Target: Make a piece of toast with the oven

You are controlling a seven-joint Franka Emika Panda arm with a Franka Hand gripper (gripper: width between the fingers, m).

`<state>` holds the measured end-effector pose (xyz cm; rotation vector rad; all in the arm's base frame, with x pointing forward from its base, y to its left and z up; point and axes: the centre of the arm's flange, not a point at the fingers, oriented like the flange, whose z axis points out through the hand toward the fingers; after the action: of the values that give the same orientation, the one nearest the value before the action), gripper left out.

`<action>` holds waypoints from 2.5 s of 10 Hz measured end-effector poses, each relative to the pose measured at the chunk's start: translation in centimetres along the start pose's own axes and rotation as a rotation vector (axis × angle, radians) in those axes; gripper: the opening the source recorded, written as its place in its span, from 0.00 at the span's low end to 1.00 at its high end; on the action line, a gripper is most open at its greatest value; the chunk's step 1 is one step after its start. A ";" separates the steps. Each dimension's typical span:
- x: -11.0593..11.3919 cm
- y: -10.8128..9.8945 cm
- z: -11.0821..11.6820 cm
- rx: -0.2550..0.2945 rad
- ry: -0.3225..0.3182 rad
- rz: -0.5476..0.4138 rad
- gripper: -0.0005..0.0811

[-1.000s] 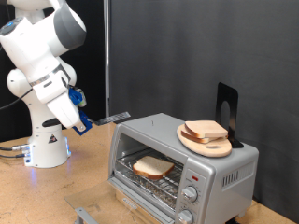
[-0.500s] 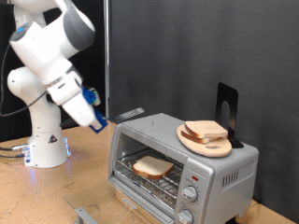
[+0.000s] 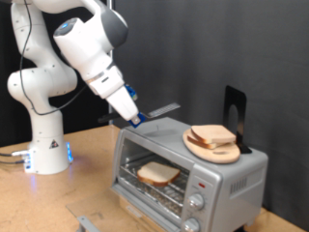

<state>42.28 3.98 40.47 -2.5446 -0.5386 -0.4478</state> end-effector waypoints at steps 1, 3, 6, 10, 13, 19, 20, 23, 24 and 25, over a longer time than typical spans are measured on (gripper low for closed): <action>0.6 -1.6 0.7 -0.001 -0.011 -0.011 0.48; 1.4 -4.8 2.3 0.003 -0.048 -0.017 0.48; 1.6 -9.0 5.2 -0.039 -0.129 0.059 0.48; 1.7 -10.6 7.8 -0.095 -0.143 0.072 0.48; 1.5 -10.6 8.3 -0.097 -0.153 0.071 0.61; 1.1 -10.1 8.6 -0.165 -0.090 -0.064 0.99; 0.7 -10.0 8.8 -0.190 -0.063 -0.107 0.99; -0.5 -10.0 9.3 -0.229 -0.005 -0.184 0.99; -0.7 -10.1 9.3 -0.233 0.012 -0.196 0.99; -0.9 -10.3 9.2 -0.238 0.032 -0.205 0.99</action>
<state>38.75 16.79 36.63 -2.7121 -0.7805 -0.6600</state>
